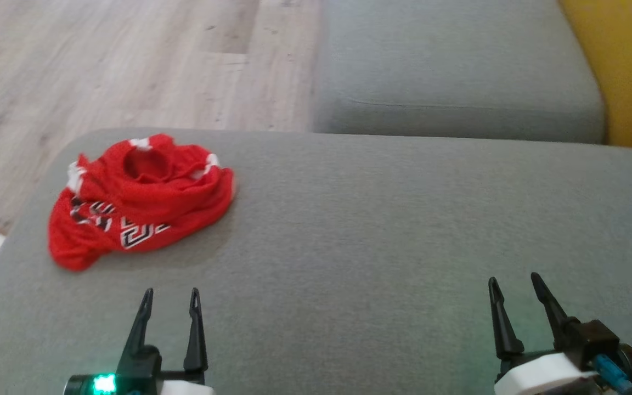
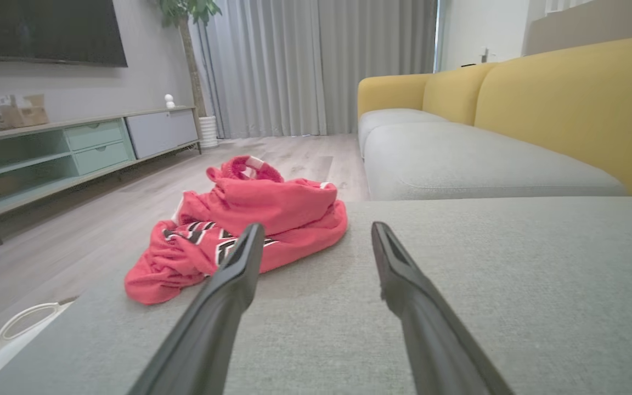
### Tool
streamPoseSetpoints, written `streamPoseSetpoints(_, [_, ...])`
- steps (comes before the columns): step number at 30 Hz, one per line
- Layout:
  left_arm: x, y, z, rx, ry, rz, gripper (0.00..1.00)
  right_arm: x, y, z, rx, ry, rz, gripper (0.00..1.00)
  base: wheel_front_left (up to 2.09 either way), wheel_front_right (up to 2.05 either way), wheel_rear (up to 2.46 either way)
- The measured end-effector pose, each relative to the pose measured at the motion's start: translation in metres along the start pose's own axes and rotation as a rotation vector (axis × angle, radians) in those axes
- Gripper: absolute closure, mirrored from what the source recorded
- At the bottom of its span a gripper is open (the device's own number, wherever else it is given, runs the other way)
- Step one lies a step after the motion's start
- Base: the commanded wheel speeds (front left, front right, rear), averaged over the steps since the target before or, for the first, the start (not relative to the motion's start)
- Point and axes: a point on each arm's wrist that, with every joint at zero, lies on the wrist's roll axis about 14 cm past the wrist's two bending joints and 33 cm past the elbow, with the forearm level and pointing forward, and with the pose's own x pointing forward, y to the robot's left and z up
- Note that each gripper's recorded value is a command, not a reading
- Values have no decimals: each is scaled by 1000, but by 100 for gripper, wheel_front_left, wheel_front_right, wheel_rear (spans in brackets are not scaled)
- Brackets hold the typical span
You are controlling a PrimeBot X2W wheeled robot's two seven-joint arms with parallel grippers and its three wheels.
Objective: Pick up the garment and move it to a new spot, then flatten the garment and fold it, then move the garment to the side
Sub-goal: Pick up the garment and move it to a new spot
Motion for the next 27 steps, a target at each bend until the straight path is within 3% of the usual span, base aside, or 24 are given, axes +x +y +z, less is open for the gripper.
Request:
streamPoseSetpoints(14, [-42, 78, 0, 2, -8, 280, 0, 37, 70, -1, -13, 19, 234, 0, 0, 0, 0])
streamPoseSetpoints(22, [-61, 104, 1, 19, -6, 388, 0, 47, 94, -8, -13, 43, 312, 0, 0, 0, 0])
streamPoseSetpoints(27, [-52, 104, 17, 109, -35, 382, 0, 52, 96, -19, -5, 71, 322, 0, 0, 0, 0])
